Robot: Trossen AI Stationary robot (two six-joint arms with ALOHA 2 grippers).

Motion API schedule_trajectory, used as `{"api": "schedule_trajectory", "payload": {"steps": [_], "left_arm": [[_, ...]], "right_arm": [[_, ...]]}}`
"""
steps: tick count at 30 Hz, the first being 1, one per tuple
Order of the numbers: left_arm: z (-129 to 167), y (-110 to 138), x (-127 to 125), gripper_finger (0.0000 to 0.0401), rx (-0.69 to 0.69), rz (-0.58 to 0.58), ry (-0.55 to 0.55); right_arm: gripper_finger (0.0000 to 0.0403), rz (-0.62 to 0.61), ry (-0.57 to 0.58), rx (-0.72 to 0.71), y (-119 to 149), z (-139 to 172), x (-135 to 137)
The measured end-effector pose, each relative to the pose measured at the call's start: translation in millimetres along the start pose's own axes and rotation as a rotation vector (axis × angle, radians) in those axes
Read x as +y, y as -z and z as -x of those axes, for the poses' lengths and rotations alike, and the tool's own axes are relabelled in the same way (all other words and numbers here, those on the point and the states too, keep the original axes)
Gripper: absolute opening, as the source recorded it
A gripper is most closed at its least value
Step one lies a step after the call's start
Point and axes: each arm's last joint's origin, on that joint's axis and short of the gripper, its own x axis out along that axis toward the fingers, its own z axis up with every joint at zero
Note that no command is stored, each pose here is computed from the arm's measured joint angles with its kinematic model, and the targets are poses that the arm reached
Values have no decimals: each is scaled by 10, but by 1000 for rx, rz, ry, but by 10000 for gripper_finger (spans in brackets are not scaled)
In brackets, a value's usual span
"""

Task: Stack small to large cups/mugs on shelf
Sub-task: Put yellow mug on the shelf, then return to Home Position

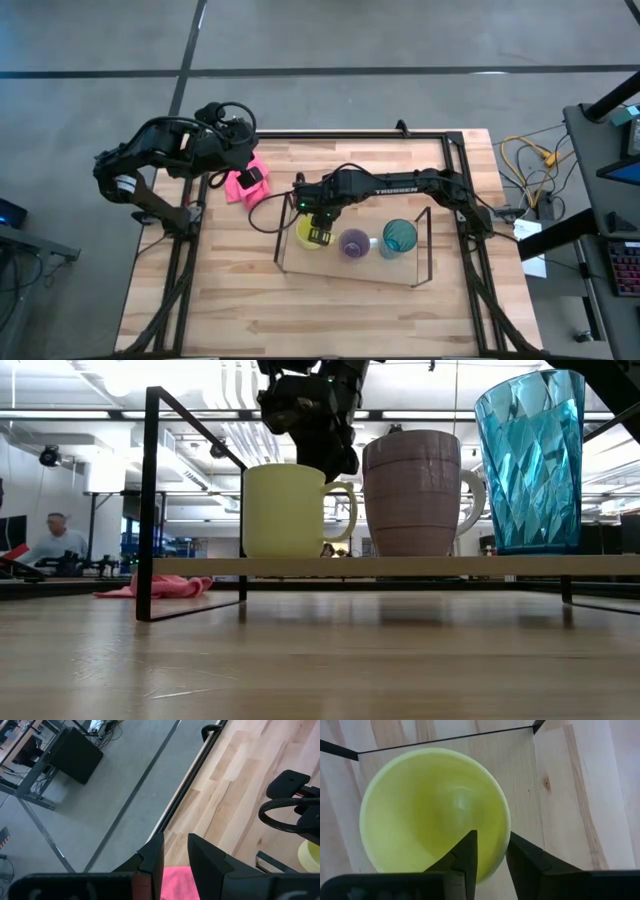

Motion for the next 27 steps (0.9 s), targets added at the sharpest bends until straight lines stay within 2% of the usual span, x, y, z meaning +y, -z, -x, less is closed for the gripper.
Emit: {"api": "schedule_trajectory", "payload": {"steps": [15,24,27], "left_arm": [[0,0,0,73,0,0,0],[0,0,0,73,0,0,0],[0,0,0,73,0,0,0]], "right_arm": [[91,4,-27,-86,-119,260,39],[91,0,-10,-13,-60,501,33],[91,-41,-16,10,-33,628,51]]}}
